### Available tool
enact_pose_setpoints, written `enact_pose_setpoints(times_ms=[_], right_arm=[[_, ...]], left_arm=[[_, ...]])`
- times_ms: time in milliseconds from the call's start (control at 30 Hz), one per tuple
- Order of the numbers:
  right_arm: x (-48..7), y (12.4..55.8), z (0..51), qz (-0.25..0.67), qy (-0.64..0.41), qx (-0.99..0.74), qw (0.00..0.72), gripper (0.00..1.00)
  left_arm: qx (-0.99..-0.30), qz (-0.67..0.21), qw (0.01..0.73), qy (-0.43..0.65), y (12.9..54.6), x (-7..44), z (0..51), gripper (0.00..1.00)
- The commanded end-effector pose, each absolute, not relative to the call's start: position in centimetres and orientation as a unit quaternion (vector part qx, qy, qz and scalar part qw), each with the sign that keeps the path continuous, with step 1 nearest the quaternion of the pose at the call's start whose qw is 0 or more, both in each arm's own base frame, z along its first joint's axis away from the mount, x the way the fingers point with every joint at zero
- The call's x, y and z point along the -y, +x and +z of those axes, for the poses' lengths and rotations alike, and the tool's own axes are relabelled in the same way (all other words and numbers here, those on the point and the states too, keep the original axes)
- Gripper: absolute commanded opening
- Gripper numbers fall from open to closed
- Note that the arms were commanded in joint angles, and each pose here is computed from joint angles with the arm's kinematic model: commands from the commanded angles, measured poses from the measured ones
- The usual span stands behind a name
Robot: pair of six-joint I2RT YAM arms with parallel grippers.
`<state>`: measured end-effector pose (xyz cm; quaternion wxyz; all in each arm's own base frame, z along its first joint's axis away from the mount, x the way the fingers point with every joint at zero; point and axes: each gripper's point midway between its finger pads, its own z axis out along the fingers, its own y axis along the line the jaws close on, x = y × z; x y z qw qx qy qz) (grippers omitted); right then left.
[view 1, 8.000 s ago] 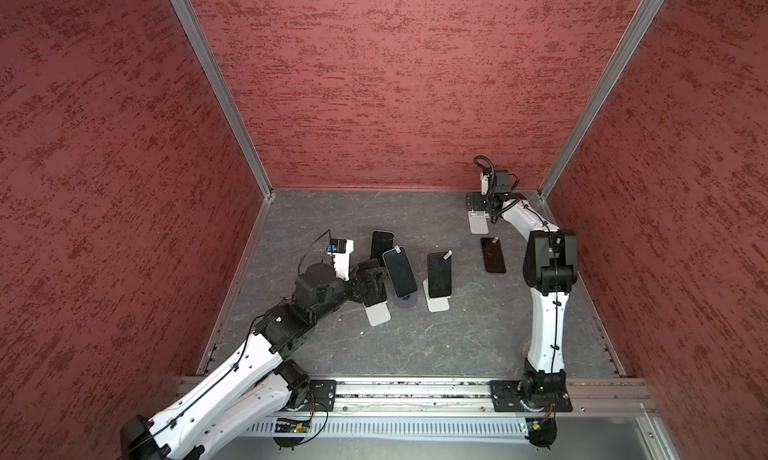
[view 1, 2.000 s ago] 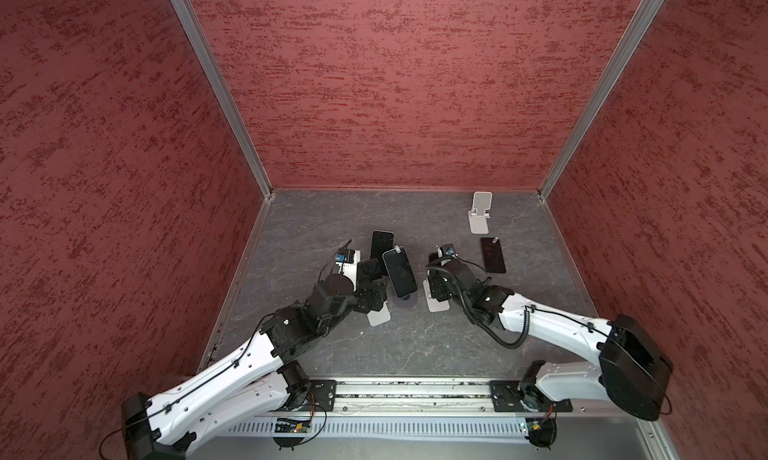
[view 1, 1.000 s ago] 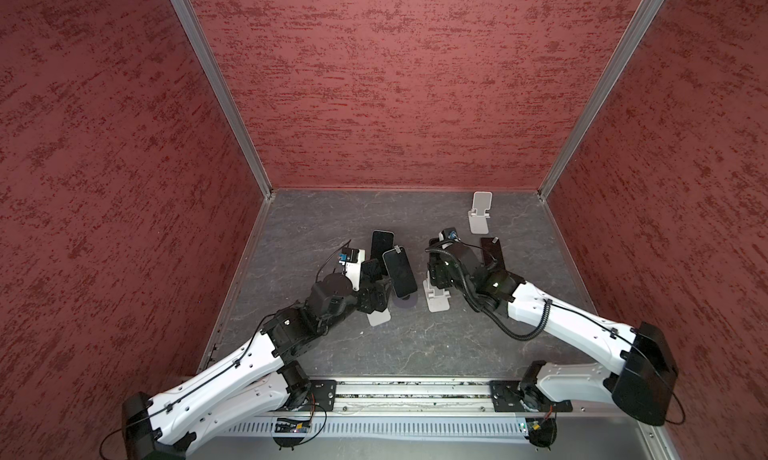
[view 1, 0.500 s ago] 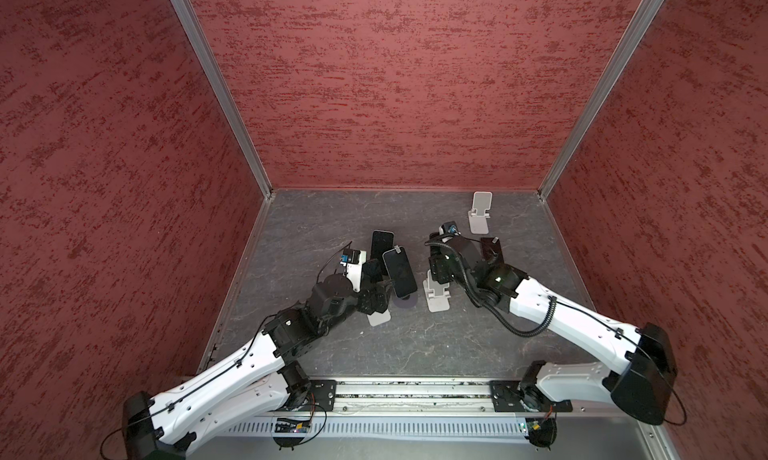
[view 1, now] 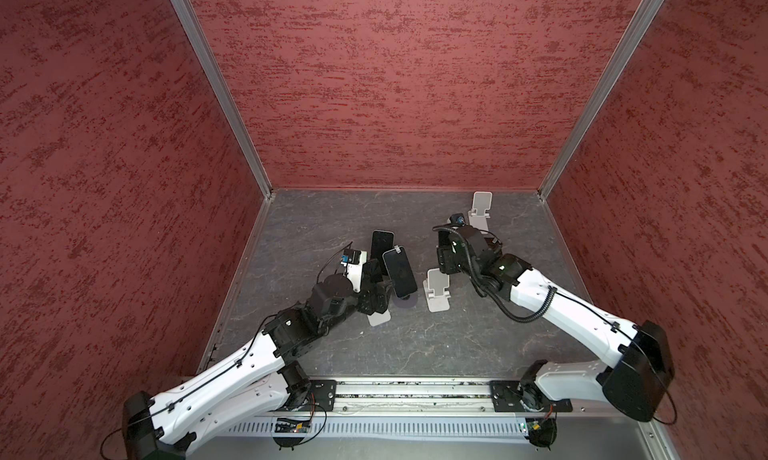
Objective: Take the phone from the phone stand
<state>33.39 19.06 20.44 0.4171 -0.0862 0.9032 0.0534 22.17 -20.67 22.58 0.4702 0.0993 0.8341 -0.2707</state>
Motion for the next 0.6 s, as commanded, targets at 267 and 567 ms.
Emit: enact_pose_setpoints(times_ms=[267,567], right_arm=[[-17.2,36.0,20.6,0.07,-0.061,-0.9,0.426,0.63],[-15.0,36.7,17.8,0.067,-0.036,-0.911,0.406,0.63]], left_arm=[[-0.828,-0.272,0.479,0.106,22.6,21.2,22.9,0.99],[-0.829,-0.27,0.477,0.108,22.7,21.4,22.9,0.99]])
